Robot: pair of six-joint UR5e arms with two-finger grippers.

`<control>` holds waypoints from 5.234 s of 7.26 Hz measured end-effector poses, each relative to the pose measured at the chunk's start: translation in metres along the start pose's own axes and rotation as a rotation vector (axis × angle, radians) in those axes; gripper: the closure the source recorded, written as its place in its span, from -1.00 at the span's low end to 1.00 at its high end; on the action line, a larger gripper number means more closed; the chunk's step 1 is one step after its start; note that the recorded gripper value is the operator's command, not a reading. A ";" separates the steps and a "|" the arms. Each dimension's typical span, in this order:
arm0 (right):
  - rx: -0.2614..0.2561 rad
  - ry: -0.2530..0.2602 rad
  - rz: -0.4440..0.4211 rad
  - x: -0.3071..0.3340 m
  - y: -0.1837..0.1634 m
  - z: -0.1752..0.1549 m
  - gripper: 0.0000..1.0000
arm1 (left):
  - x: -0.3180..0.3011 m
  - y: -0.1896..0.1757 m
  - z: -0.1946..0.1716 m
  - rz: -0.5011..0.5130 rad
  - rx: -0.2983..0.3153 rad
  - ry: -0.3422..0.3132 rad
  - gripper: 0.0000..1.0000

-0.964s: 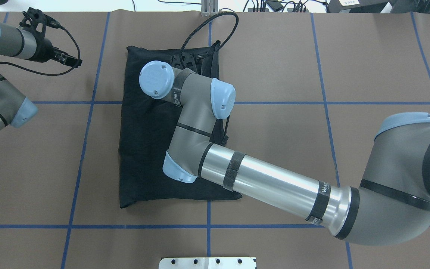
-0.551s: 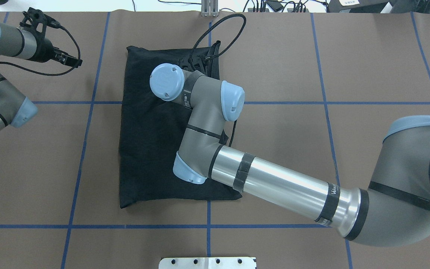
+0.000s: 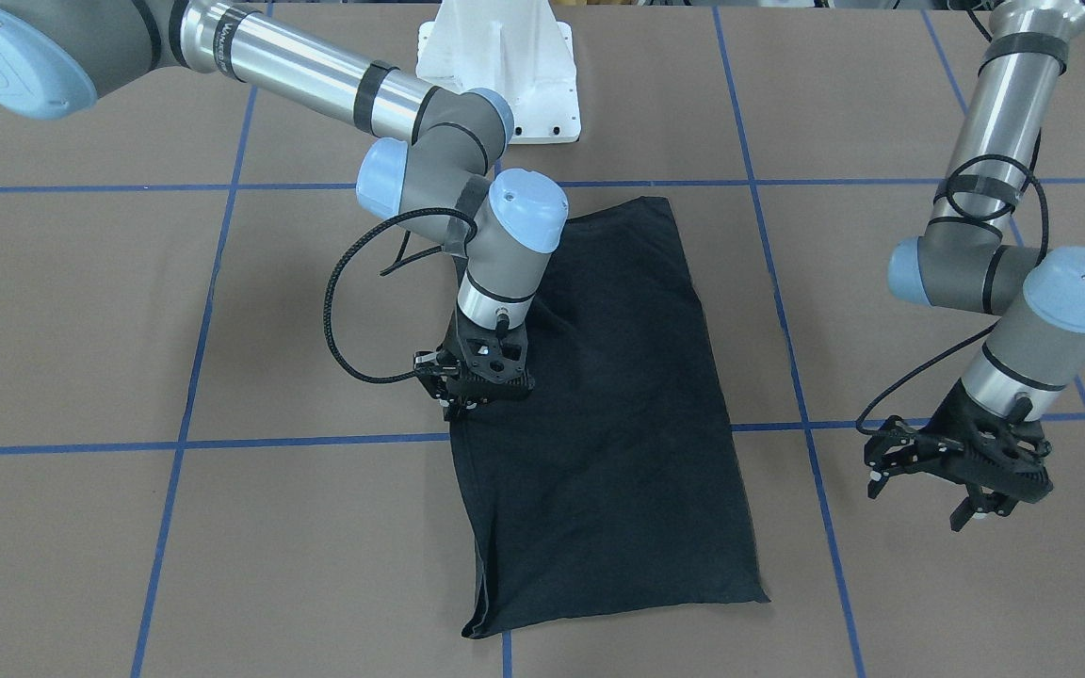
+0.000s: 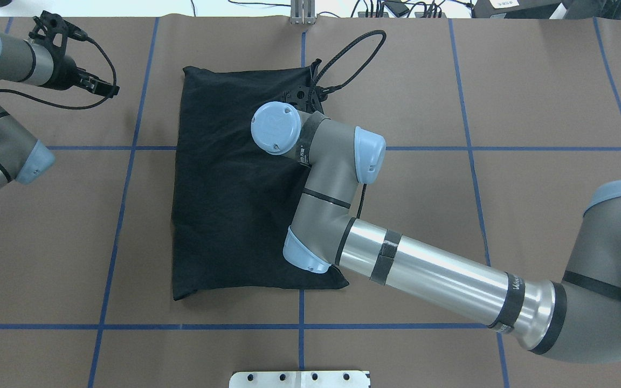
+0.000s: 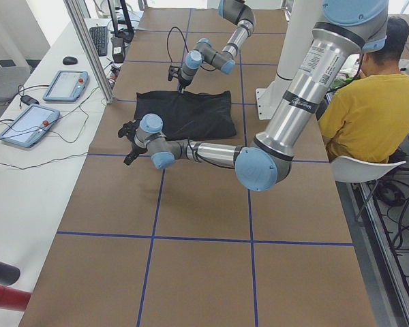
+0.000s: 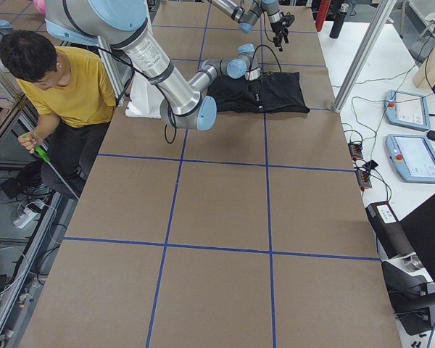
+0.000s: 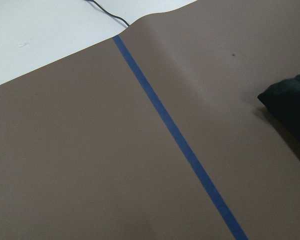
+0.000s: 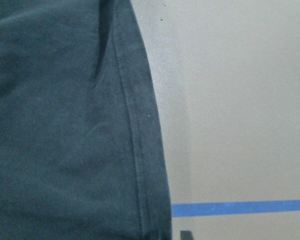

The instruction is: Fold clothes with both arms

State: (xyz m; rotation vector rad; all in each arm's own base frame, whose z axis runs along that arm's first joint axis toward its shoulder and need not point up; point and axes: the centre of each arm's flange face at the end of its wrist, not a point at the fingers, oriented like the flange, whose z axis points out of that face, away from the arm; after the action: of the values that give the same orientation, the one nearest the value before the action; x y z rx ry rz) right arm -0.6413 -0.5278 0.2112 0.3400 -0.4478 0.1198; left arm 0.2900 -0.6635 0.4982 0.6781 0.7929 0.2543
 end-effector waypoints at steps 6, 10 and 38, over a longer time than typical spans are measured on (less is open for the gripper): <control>-0.055 -0.024 0.062 -0.036 0.045 -0.060 -1.00 | -0.002 0.007 -0.001 -0.016 0.012 0.008 -1.00; -0.093 0.076 0.017 -0.041 0.090 -0.053 -1.00 | -0.002 0.007 0.000 -0.016 0.012 0.008 -1.00; 0.018 -0.433 0.485 0.098 0.170 -0.146 -1.00 | 0.346 0.256 -0.110 -0.703 -0.154 0.343 1.00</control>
State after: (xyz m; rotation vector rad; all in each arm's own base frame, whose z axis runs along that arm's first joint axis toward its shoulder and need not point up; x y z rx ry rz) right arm -0.5265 -0.3140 0.1807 0.2686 -0.9549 0.5292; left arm 0.4558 -0.2607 0.4109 0.1798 1.2742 -0.2152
